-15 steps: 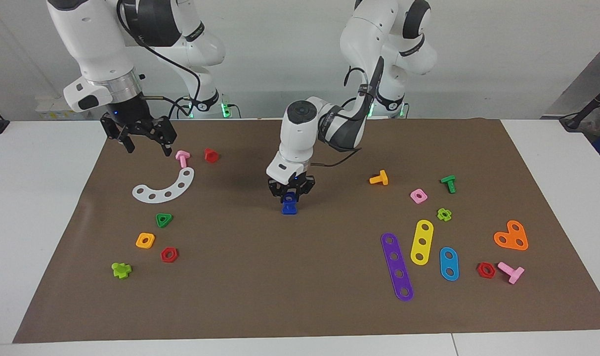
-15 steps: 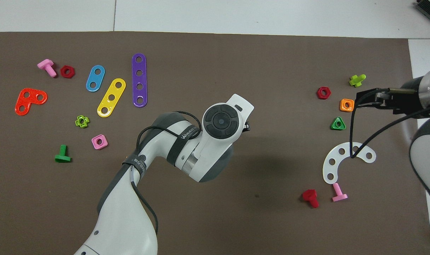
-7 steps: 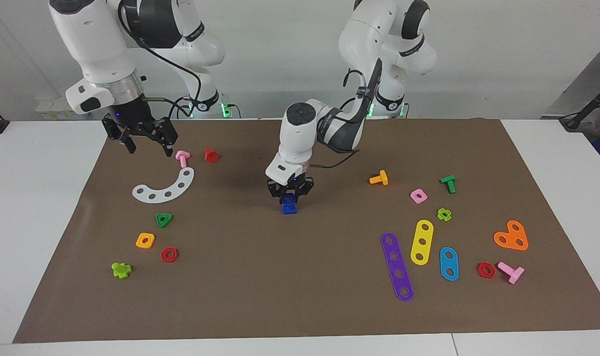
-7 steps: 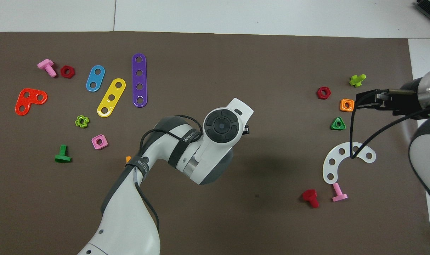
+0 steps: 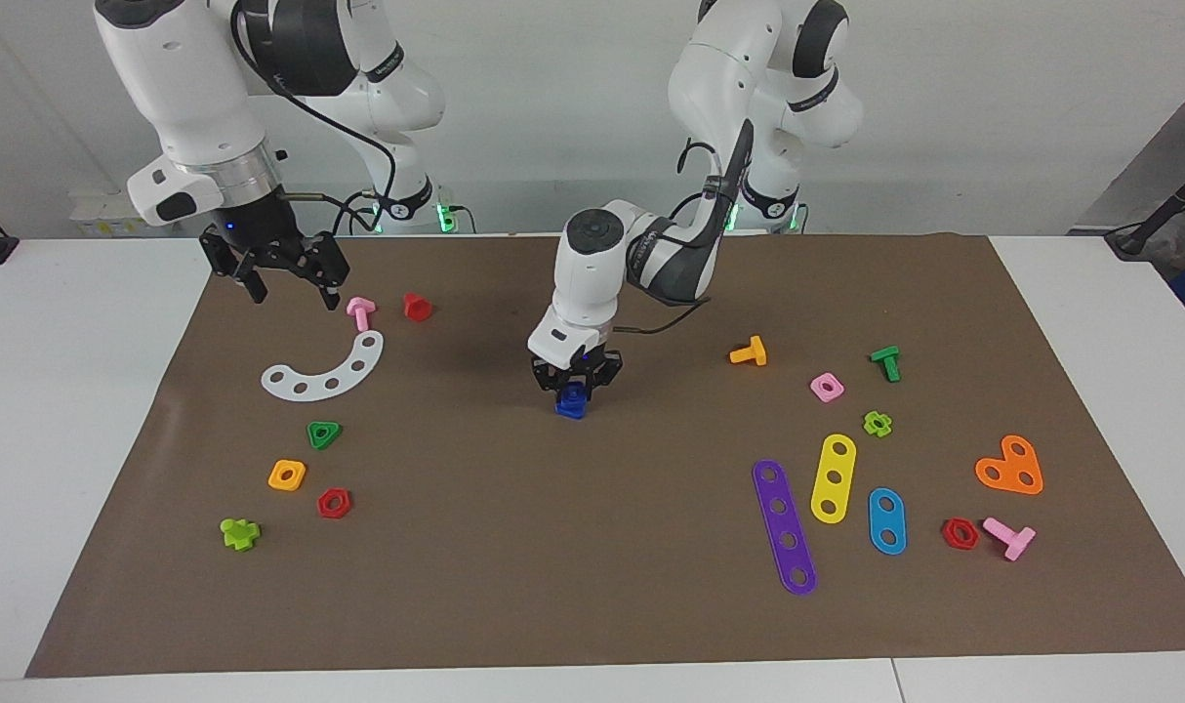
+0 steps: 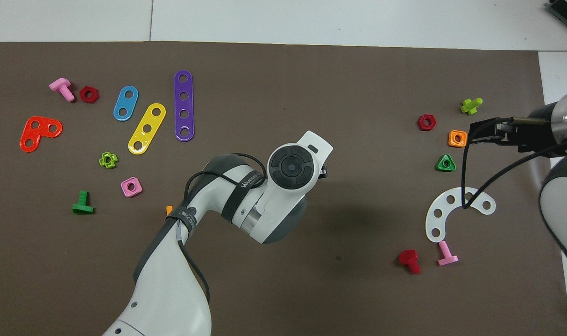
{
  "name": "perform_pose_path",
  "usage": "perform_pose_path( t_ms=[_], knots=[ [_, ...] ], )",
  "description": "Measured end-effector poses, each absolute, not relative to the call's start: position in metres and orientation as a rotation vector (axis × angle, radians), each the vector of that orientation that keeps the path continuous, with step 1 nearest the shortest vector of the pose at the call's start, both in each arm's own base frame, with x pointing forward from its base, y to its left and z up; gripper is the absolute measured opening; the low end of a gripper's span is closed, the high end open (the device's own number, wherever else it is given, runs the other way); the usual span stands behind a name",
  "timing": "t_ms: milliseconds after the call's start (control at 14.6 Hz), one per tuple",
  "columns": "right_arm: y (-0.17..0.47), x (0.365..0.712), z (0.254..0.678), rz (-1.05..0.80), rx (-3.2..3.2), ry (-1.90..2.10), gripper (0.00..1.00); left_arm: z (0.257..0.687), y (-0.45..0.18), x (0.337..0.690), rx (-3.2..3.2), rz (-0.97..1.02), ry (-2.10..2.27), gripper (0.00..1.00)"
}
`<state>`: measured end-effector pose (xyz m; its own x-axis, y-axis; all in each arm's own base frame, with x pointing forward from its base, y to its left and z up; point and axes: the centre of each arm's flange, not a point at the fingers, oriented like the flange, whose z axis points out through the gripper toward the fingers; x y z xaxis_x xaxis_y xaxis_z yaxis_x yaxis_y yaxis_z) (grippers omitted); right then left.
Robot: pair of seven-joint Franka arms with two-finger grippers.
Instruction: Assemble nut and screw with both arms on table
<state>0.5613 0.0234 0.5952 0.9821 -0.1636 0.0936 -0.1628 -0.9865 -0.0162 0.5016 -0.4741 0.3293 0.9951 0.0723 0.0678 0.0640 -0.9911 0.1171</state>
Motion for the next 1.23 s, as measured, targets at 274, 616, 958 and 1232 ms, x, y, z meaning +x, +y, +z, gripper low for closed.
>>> perform_pose_path(
  t_ms=[274,616,958,1232],
  knots=[
    [0.027,0.561,0.595,-0.148,-3.12,0.246,1.0,0.33,-0.474,0.502,3.029,0.126,0.087,0.75],
    [0.028,0.561,0.595,-0.148,-3.12,0.245,1.0,0.349,-0.472,0.511,3.061,0.102,0.094,0.88],
    [0.028,0.561,0.595,-0.148,-3.12,0.245,1.0,0.42,-0.419,0.569,3.091,0.06,0.181,0.88],
    [0.028,0.561,0.595,-0.148,-3.12,0.245,1.0,0.485,-0.334,0.601,3.068,0.026,0.182,0.88]
  ],
)
